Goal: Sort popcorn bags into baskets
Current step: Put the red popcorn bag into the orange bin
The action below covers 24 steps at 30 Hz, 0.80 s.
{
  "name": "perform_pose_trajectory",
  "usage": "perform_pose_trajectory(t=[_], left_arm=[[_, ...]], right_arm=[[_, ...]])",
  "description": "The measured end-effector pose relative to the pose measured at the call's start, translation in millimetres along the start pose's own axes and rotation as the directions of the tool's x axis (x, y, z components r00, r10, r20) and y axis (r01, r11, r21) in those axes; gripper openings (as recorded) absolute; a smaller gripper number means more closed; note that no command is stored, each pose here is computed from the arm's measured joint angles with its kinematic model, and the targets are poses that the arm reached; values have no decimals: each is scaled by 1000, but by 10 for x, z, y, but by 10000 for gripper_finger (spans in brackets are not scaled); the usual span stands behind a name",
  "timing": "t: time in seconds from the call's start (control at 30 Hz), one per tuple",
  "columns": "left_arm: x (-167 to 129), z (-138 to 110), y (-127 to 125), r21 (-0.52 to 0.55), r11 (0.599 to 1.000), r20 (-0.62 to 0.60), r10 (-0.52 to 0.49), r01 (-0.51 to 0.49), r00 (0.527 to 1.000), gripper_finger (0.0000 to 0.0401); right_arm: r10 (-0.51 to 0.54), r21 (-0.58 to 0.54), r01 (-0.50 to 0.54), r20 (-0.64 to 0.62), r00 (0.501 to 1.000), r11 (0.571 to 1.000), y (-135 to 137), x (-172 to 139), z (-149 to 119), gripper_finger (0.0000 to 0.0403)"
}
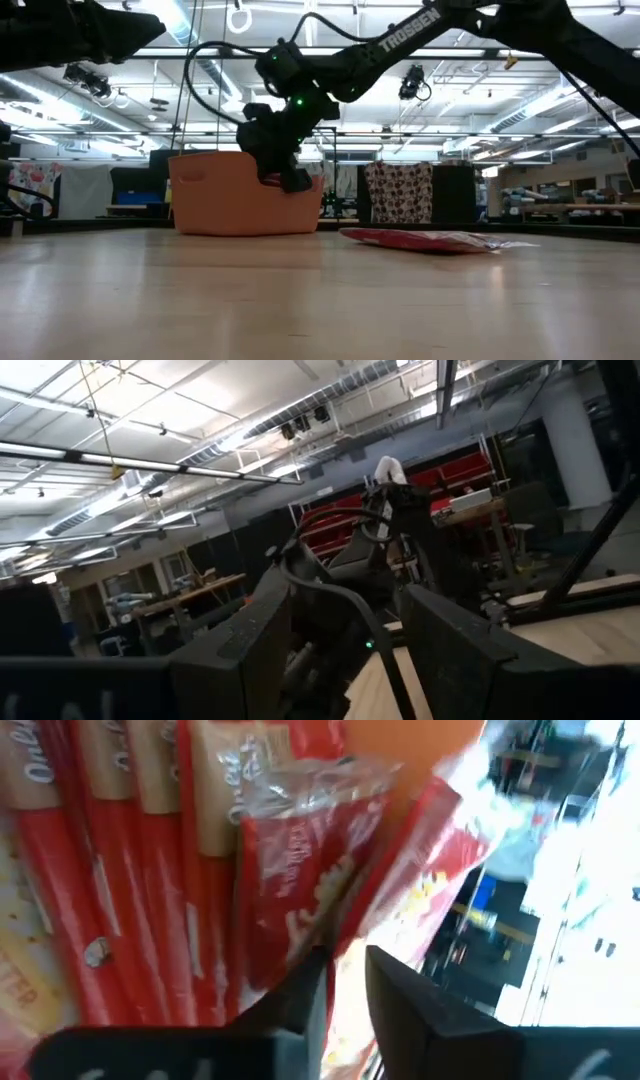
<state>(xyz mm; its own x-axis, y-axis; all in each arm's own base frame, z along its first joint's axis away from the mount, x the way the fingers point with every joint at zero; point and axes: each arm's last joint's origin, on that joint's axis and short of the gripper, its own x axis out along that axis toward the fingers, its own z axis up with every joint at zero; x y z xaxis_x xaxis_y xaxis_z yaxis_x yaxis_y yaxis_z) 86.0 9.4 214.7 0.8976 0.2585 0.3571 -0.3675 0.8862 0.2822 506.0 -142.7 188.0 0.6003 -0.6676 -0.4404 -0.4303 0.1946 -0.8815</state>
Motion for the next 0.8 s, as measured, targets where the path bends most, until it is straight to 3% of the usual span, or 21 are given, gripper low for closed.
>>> perform_pose_trajectory(t=[0.27, 0.4, 0.47, 0.57, 0.7, 0.8], left_arm=[[-1, -20, 8, 24, 999, -35, 42, -41, 999, 194], [-1, -22, 11, 25, 998, -40, 53, -52, 998, 194], [-1, -23, 11, 37, 998, -40, 53, -51, 998, 194], [-1, -23, 12, 45, 997, -43, 59, -57, 997, 194], [-1, -25, 16, 51, 996, -48, 71, -68, 996, 194], [-1, -25, 16, 50, 996, -48, 73, -70, 996, 194]], right_arm=[[33, 159, -14, -123, 992, 987, -119, -204, -66, 118], [106, 301, -64, -126, 986, 951, -198, -484, -54, 118], [159, 399, -104, -107, 981, 911, -200, -646, -10, 119], [244, 596, -169, -48, 969, 785, -183, -859, 53, 119], [417, 789, -290, 48, 908, 542, -12, -1031, 178, 119], [507, 886, -287, 70, 859, 363, 135, -1133, 269, 120]])
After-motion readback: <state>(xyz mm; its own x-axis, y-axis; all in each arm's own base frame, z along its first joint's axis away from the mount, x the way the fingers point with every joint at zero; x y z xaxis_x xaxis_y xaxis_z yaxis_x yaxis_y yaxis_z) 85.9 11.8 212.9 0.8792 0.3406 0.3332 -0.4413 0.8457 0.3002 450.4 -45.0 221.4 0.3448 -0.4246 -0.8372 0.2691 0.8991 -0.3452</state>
